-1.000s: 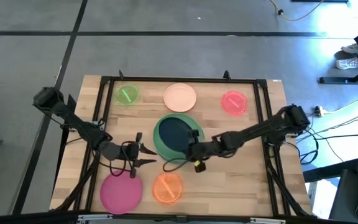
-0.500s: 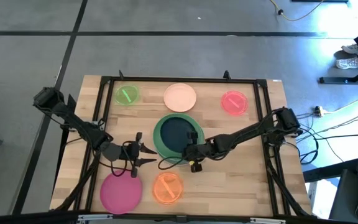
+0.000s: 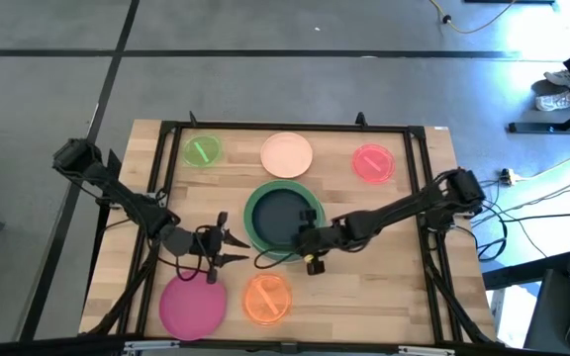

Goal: Stack plastic plates
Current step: Stack the pink plate on top of the black plate

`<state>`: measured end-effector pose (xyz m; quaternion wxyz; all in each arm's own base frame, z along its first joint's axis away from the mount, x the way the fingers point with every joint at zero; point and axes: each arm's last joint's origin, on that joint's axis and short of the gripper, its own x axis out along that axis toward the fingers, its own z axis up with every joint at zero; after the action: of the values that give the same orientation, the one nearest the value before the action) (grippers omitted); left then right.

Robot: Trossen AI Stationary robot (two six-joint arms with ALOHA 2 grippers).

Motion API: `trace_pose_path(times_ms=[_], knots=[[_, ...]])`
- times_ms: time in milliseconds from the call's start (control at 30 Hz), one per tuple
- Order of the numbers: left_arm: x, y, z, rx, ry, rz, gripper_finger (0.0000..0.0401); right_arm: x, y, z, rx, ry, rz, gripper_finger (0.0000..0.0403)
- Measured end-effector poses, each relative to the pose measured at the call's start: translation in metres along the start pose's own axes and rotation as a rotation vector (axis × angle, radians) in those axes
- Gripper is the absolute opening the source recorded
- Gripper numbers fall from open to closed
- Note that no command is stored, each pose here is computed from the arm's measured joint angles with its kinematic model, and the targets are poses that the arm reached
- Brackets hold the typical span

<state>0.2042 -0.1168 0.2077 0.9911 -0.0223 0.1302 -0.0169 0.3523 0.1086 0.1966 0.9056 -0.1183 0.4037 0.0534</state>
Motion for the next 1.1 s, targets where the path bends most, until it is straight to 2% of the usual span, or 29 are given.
trace_pose_path(times_ms=[133, 200, 333, 467, 700, 867, 1000, 1100], knots=[[0.004, -0.002, 0.014, -0.010, 0.011, -0.068, 0.0117, -0.031, 0.012, 0.011, -0.085, -0.077, 0.050, 0.0128], [0.005, -0.005, 0.025, -0.003, 0.067, -0.095, 0.0117, -0.042, 0.018, 0.012, -0.121, -0.112, 0.071, 0.0129], [0.002, -0.007, 0.041, -0.044, 0.290, -0.059, 0.0117, -0.060, 0.026, 0.008, -0.185, -0.199, 0.089, 0.0129], [-0.009, -0.007, 0.043, -0.186, 0.511, -0.022, 0.0117, -0.073, 0.025, 0.002, -0.233, -0.289, 0.107, 0.0129], [-0.019, -0.006, 0.023, -0.367, 0.792, -0.036, 0.0117, -0.101, 0.012, -0.006, -0.332, -0.440, 0.073, 0.0129], [-0.013, -0.010, 0.009, -0.350, 0.894, -0.041, 0.0114, -0.127, 0.008, -0.002, -0.365, -0.535, 0.122, 0.0129], [-0.003, -0.016, 0.001, -0.348, 0.961, -0.041, 0.0110, -0.126, 0.009, -0.008, -0.367, -0.476, 0.169, 0.0129], [0.001, -0.022, -0.008, -0.347, 1.020, -0.042, 0.0108, -0.121, 0.010, -0.014, -0.318, -0.399, 0.198, 0.0129]])
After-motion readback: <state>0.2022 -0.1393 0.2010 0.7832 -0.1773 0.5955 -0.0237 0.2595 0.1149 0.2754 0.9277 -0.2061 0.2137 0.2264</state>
